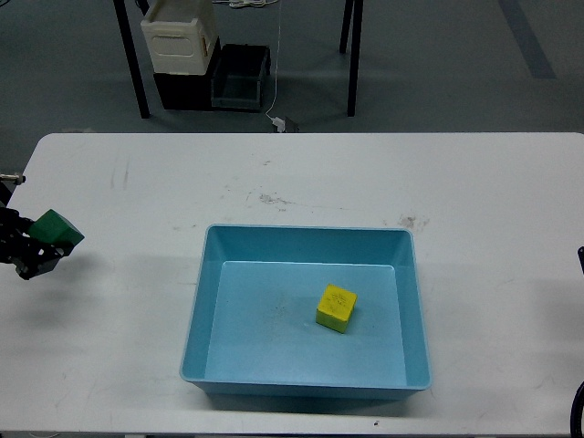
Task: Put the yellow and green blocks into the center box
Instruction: 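Lift the green cube with the left gripper toward the tray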
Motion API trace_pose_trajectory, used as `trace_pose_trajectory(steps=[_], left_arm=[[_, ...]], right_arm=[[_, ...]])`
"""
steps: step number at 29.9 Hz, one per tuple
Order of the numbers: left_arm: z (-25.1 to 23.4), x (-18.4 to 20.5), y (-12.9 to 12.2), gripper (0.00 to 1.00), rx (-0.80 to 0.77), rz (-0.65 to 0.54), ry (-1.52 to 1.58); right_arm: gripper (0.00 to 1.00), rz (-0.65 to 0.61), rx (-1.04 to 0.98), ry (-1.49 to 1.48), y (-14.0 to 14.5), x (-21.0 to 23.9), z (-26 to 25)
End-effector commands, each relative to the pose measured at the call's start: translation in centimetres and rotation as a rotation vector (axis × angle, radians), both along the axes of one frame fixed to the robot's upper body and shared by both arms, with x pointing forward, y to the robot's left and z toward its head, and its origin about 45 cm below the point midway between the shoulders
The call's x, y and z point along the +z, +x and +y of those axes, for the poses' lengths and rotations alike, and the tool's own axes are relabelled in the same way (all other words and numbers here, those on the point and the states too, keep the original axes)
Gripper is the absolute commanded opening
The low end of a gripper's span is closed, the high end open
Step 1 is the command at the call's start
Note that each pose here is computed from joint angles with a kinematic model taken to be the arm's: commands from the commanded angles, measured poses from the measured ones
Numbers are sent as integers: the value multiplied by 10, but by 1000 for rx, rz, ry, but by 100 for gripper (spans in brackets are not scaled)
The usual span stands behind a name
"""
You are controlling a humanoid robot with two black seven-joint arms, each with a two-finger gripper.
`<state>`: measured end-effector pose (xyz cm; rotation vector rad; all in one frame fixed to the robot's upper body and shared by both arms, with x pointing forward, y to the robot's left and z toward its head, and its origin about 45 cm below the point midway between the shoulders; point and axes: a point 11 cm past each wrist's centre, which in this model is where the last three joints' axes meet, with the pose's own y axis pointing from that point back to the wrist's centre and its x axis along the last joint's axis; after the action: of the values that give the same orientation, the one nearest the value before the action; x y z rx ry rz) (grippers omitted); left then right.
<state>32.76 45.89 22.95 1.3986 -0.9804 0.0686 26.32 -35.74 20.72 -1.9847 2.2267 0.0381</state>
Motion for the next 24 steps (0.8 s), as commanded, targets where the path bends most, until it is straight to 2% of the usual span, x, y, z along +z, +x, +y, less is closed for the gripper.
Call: trace_pose_trajectory(steps=[1,4,8,13,16,20,24], left_arm=[[-11,47,16,20,2,-99,-73],[-37,75,19,20,-45,-142,-155],[-99,101,13,20,-183,-159,-294],[-159,113,0,20,-343,-102,-330],[-198,112,1,20,-413,-10,-331],[-252,126,6,20,-564,-42,-356],[-301,113,1,21,-713,3,-293]], right_arm=[[97,2,0,0,0,-1,0],[97,14,-5,1,-1,-5,-2],[97,17,-6,2,-2,-6,-2],[97,20,-6,1,-2,-6,-2],[97,24,-8,1,-3,-8,-3],[97,38,-14,5,-3,-13,-4],[97,39,-15,7,-3,-14,-4]])
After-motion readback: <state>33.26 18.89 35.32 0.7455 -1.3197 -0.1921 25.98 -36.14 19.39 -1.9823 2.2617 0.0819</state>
